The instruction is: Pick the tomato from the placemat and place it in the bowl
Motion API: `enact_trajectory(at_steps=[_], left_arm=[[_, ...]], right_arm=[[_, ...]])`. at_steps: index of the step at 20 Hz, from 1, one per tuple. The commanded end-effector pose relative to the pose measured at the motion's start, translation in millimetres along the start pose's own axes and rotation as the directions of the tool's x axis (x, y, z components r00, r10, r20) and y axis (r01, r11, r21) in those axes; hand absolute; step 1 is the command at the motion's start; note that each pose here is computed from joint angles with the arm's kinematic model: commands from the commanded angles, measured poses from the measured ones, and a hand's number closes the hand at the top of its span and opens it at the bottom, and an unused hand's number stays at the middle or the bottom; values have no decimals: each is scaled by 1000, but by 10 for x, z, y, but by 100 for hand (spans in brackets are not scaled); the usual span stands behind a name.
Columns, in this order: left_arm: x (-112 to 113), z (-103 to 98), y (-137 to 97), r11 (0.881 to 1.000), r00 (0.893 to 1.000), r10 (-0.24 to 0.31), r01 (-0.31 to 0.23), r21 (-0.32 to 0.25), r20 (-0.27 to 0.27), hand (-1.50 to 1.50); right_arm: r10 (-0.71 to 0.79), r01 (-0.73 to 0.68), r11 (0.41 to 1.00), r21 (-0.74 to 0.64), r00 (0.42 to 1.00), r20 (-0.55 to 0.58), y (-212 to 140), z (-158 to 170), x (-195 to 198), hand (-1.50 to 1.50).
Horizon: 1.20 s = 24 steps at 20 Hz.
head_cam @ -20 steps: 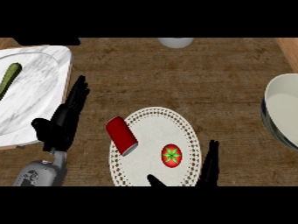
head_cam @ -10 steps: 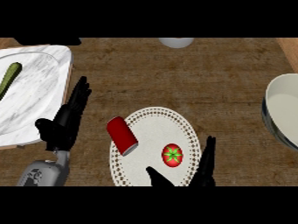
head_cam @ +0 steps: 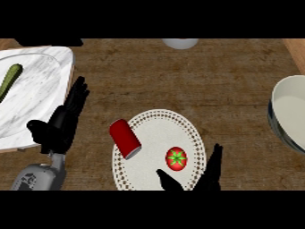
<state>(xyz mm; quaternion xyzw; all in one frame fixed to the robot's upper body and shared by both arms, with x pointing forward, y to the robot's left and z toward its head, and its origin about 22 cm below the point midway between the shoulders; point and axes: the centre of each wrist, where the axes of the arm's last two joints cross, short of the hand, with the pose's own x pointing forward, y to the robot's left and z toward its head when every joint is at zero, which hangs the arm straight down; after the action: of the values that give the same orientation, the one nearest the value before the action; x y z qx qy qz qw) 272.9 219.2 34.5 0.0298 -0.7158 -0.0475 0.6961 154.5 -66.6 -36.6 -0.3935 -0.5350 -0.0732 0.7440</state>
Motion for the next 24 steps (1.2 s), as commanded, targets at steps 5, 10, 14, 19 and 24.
enact_trajectory(at_steps=[5,10,14,19,24], left_arm=[[-100,-107,-143,1000,1000,-4,4,8,3,0],[11,80,-5,1000,1000,8,-8,-19,-3,0],[-34,38,110,1000,1000,-3,3,-4,-1,0],[21,-114,-4,1000,1000,-1,1,-4,0,0],[-77,46,-70,1000,1000,-5,6,-17,11,0]], right_arm=[[37,-34,999,21,986,-165,192,-51,-93,-150],[136,-128,986,112,988,-68,378,-97,48,150],[181,-180,974,137,983,-1,414,-3,7,150],[128,-126,976,176,992,-5,518,48,47,150],[72,-117,950,289,984,160,335,110,165,150]])
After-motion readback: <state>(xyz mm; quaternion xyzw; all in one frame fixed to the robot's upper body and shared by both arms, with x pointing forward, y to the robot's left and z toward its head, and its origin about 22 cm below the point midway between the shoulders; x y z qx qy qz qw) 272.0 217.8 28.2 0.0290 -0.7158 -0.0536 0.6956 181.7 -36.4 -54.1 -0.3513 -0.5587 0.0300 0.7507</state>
